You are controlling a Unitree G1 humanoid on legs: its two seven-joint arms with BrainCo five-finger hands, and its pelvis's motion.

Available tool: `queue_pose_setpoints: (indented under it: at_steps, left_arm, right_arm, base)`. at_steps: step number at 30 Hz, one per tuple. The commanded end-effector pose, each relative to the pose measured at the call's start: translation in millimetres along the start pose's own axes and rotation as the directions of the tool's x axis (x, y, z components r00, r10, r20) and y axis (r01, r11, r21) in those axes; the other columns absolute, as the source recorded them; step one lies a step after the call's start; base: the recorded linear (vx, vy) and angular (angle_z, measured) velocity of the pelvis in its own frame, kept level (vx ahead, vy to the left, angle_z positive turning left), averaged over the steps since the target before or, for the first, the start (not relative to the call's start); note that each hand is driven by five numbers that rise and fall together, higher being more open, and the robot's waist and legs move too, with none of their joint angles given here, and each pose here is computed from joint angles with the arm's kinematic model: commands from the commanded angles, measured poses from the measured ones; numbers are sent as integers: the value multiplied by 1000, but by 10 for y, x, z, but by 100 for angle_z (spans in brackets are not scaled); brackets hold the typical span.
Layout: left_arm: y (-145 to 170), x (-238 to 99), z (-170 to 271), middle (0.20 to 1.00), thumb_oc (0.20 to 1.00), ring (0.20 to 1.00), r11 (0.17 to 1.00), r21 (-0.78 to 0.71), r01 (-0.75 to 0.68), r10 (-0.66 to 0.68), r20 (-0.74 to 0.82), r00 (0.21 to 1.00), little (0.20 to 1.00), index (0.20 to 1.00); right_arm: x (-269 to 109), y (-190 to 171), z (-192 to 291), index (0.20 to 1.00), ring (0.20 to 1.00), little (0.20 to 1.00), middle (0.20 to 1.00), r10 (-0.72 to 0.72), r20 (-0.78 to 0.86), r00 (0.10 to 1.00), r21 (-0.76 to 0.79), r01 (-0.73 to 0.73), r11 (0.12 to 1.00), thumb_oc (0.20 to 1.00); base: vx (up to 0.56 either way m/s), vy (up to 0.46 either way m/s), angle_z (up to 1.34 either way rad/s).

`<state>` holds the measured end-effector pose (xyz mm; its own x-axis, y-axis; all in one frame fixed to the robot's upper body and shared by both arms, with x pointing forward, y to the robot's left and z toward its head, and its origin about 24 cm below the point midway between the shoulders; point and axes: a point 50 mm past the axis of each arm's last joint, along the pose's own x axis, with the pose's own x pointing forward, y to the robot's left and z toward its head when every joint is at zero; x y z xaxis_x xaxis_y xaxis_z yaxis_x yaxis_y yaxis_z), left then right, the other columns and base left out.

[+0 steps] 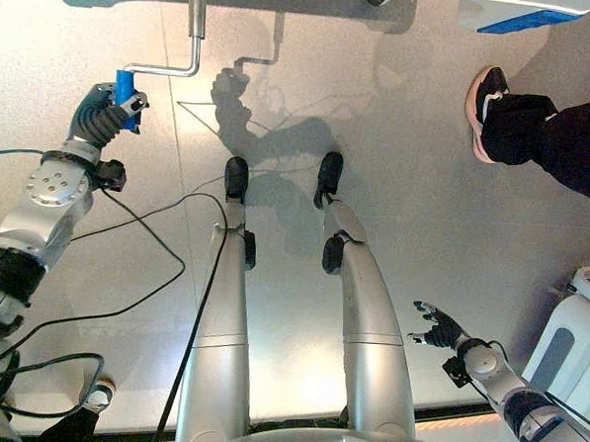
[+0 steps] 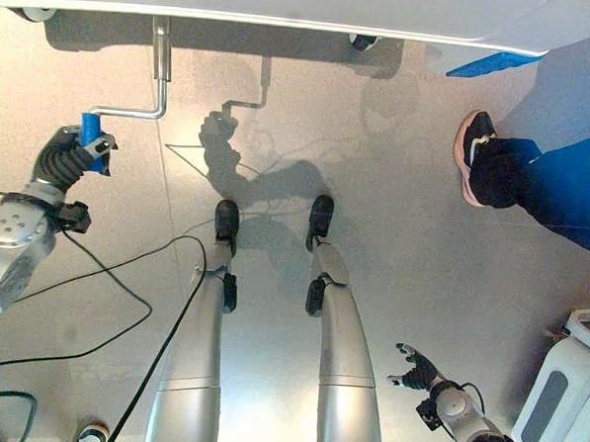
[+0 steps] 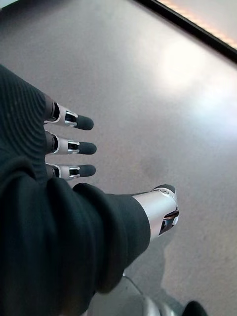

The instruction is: Raise the hospital bed

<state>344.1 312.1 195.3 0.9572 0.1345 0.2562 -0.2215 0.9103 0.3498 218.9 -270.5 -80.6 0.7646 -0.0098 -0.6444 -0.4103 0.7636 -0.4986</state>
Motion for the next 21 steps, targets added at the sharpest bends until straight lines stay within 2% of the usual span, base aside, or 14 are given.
queue_pose_setpoints:
  at_steps: [1, 7, 14, 21]
  left_arm:
    - [208, 122, 137, 200, 200, 200, 991, 39, -125, 124, 26, 992, 200, 200]
    - [150, 330, 219, 200, 200, 200, 982, 42, -183, 183, -2, 983, 200, 200]
    - [84, 394, 237, 200, 200, 200, 980, 44, -192, 193, -17, 981, 200, 200]
    - [-366, 546, 406, 200, 200, 200, 989, 115, -95, 93, 23, 995, 200, 200]
  right_arm:
    - [-89, 158, -237, 1000, 1000, 1000, 1000, 48, -93, 994, -7, -49, 999, 1000]
    - [-41, 137, -141, 1000, 1000, 1000, 1000, 44, -69, 997, -5, -45, 999, 1000]
    - [-27, 138, -112, 1000, 1000, 1000, 1000, 41, -62, 997, -7, -41, 999, 1000]
    - [-4, 107, -63, 1000, 1000, 1000, 1000, 31, -50, 998, -6, -31, 999, 1000]
  base:
    - [0, 0, 0]
    - [7, -22, -4]
    - [6, -13, -4]
    - [4, -61, -2]
